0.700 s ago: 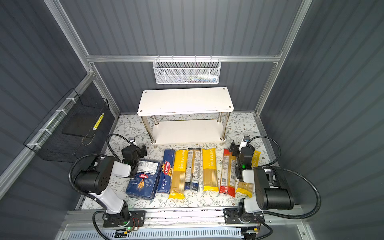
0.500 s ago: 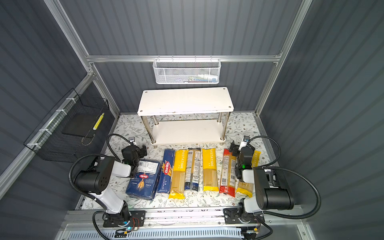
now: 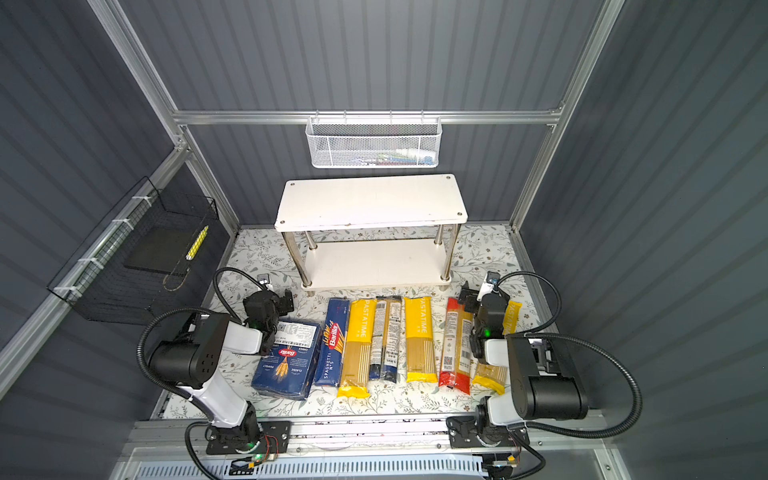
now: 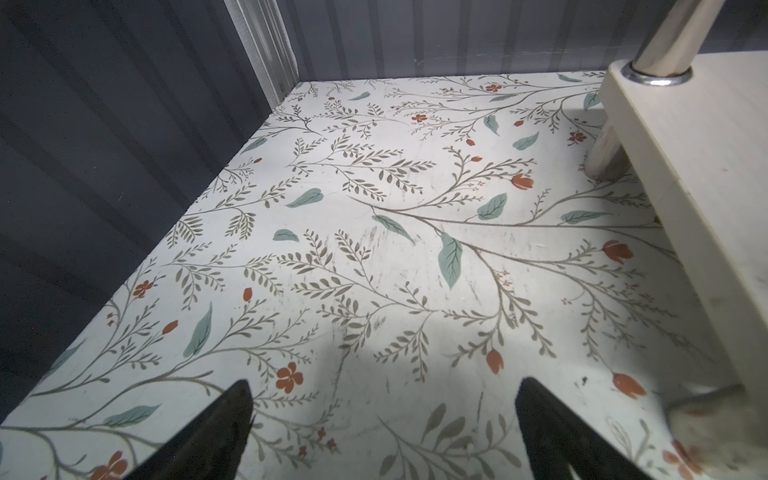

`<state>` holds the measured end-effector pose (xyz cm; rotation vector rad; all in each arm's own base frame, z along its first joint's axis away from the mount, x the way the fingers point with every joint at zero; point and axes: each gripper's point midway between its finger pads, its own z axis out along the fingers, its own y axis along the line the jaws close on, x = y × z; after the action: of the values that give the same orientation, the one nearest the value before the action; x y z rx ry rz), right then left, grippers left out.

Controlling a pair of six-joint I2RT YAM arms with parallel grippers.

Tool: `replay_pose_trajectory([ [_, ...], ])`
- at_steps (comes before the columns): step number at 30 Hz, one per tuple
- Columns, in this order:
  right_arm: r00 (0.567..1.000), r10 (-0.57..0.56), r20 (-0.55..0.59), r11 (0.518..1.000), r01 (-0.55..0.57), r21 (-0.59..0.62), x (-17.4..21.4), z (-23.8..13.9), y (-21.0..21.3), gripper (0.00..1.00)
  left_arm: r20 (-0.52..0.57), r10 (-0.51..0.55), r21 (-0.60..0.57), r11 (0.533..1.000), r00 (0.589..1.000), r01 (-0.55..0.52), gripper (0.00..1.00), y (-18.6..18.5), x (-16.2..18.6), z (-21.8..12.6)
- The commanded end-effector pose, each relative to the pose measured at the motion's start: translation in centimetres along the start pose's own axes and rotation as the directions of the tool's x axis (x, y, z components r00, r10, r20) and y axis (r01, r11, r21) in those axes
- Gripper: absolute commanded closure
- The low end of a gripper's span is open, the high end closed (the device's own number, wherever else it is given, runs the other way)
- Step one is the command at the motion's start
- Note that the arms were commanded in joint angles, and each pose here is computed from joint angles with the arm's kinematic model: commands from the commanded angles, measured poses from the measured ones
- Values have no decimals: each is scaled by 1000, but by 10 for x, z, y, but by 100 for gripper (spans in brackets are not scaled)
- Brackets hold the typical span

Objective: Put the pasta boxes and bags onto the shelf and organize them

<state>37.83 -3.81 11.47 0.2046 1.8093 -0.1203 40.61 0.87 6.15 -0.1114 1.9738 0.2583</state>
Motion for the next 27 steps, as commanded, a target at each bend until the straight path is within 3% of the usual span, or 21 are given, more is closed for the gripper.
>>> replay_pose_trajectory([
  [1, 1000, 5, 16, 1000, -5, 3, -6, 2, -1, 1, 26, 0, 6, 1000, 1000, 0, 1, -2, -9, 2],
  [22, 1000, 11, 6, 999, -11, -32, -6, 3, 1, 1, 22, 1, 10, 1000, 1000, -1, 0, -2, -8, 2],
  [27, 1000, 14, 17, 1000, -14, -21, -8, 2, 0, 1, 7, 28, 45, 999, 1000, -28, 0, -7, -27, -3],
])
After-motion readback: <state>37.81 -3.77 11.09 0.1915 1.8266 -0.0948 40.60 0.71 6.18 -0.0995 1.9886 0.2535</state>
